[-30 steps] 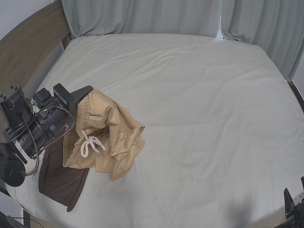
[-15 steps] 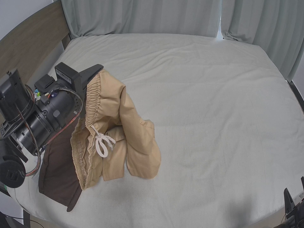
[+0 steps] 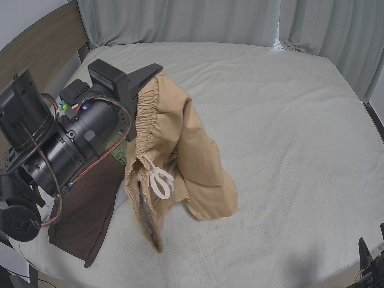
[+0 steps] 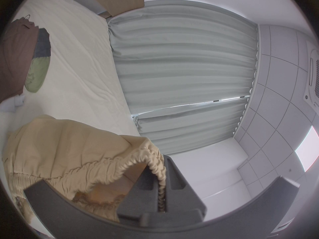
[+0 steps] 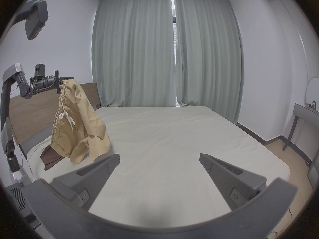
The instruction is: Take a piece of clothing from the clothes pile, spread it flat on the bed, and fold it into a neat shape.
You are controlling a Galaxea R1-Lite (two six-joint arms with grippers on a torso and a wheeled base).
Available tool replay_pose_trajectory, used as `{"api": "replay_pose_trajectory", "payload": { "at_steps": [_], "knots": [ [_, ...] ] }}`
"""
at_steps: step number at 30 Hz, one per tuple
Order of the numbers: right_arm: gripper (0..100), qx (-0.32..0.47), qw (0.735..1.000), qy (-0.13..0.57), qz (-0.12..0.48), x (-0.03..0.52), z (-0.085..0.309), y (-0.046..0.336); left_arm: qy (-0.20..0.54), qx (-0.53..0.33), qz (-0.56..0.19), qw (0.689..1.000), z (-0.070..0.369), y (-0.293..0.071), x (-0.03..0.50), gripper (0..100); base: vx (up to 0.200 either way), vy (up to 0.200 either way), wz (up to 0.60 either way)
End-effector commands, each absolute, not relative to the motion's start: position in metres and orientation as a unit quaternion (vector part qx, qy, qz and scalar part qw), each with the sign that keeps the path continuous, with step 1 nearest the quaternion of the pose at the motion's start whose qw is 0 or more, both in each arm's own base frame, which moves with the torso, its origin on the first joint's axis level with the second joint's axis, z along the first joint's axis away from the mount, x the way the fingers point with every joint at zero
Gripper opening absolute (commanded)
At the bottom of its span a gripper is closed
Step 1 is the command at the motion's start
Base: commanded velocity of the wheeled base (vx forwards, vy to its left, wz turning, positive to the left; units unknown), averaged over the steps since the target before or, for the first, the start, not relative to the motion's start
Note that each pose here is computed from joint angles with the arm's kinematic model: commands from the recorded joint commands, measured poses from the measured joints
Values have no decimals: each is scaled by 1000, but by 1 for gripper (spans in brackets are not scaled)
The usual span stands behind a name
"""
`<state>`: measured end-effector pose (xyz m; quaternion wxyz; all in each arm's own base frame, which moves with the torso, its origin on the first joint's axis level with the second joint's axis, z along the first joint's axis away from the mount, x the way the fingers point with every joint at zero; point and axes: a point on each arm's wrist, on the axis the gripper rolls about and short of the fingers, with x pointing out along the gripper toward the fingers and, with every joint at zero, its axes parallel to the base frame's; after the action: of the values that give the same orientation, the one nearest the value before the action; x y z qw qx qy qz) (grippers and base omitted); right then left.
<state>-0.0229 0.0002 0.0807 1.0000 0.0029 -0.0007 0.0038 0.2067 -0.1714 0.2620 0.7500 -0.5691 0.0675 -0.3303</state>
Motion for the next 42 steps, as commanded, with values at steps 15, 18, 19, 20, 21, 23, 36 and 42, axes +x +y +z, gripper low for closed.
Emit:
{"api": "replay_pose_trajectory", "payload": {
  "at_steps": [15,18,19,20,21,23,36,42],
  "knots": [
    [100,3,1000,0,4,-23,75,0,96,-567,-378,726,263,-224,211,0,0,0,0],
    [100,3,1000,0,4,-23,75,0,107,-563,-393,719,262,-238,212,0,0,0,0],
    [100,3,1000,0,4,-23,75,0,112,-562,-396,718,260,-242,213,0,0,0,0],
    [100,3,1000,0,3,-23,75,0,117,-560,-400,716,258,-248,215,0,0,0,0],
    [100,3,1000,0,3,-23,75,0,120,-558,-403,715,257,-251,215,0,0,0,0],
    [100,3,1000,0,3,-23,75,0,128,-555,-409,713,254,-259,217,0,0,0,0],
    [100,2,1000,0,4,-23,75,0,174,-535,-442,699,229,-307,227,0,0,0,0],
    [100,2,1000,0,3,-23,75,0,176,-542,-466,677,246,-317,222,0,0,0,0]
  ]
}}
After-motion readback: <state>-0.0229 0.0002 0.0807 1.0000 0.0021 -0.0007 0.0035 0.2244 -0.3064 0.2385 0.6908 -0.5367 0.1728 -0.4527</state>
